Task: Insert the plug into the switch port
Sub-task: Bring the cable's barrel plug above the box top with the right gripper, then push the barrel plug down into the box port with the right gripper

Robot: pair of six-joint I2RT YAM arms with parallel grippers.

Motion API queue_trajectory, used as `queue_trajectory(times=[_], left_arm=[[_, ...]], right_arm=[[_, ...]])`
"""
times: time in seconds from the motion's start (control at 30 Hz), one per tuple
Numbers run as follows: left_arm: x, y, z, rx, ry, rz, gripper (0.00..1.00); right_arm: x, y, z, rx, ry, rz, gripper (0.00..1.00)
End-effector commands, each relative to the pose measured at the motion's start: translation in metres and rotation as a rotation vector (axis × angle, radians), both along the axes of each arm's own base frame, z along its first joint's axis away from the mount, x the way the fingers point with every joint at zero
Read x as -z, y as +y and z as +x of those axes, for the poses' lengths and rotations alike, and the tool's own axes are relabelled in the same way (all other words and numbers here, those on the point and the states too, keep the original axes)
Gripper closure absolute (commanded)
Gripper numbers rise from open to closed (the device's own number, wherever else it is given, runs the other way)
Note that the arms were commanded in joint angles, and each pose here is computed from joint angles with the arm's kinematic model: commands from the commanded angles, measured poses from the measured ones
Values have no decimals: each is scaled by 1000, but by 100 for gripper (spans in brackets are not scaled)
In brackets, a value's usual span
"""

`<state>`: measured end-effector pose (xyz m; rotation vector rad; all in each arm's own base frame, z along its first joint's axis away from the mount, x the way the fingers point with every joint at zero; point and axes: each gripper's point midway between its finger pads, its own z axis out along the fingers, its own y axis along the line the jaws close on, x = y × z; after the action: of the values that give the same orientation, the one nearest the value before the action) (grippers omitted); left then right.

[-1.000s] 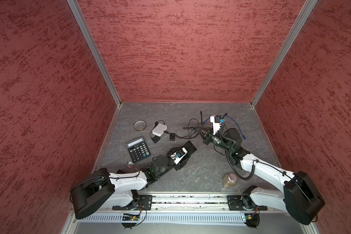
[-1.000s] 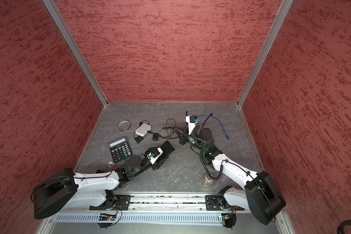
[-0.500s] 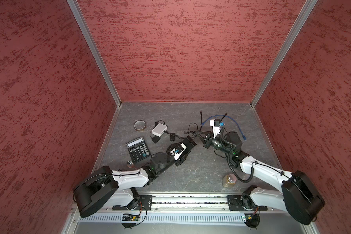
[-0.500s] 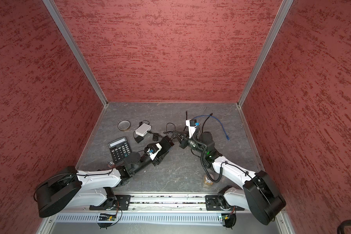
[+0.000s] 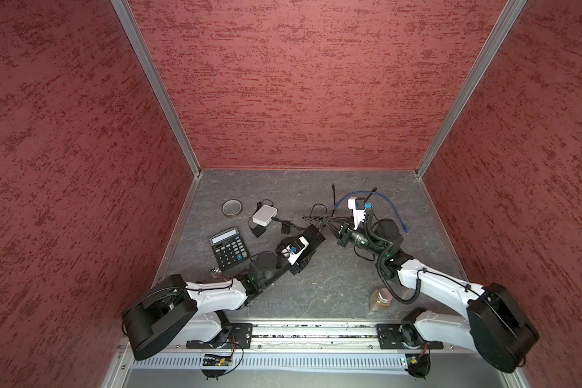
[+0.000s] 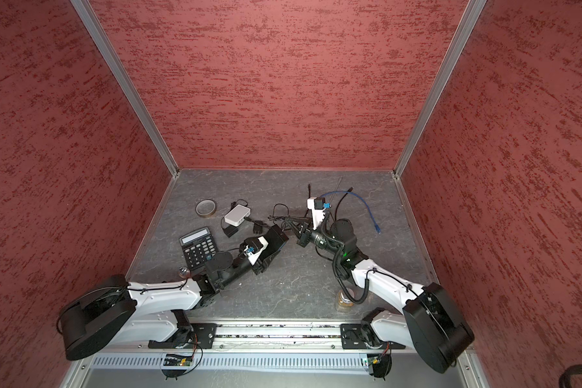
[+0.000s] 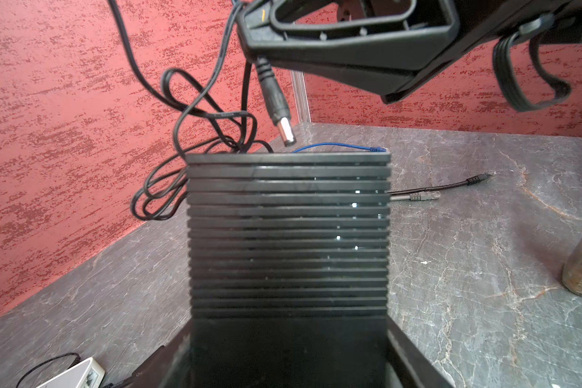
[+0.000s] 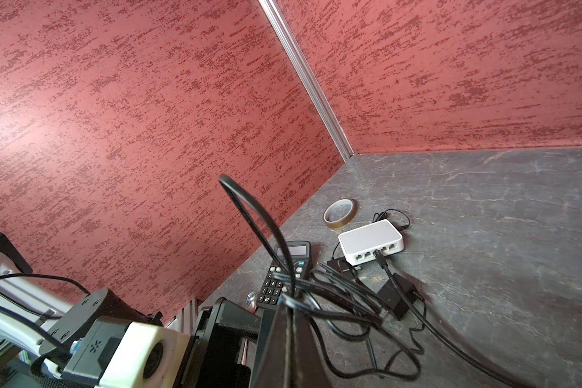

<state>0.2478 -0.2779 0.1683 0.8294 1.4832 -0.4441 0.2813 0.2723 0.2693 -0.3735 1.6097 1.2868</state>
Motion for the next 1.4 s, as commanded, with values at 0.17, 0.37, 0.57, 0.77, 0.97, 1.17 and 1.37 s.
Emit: queue_trajectory(times=[0.17, 0.37, 0.57, 0.77, 0.97, 1.17, 1.37], left_arm=[[-25, -2, 13, -13, -7, -79, 65], [-28, -3, 13, 1, -9, -87, 65], [-30, -6, 10, 23, -4, -95, 65], [-31, -6, 9, 29, -4, -102, 65], [-25, -5, 7, 30, 13, -82, 66], [-16, 2, 5, 12, 34, -85, 66], [-17, 5, 3, 8, 29, -88, 66]], right_arm=[[-8, 5, -8, -36, -29, 31, 98], [-3, 8, -6, -37, -20, 27, 98], [-1, 10, -4, -34, -17, 33, 98], [6, 8, 1, 0, -16, 11, 98], [1, 5, 3, 30, -33, 9, 99], [-3, 1, 7, 67, -56, -12, 99], [-2, -1, 7, 74, -69, -29, 99]])
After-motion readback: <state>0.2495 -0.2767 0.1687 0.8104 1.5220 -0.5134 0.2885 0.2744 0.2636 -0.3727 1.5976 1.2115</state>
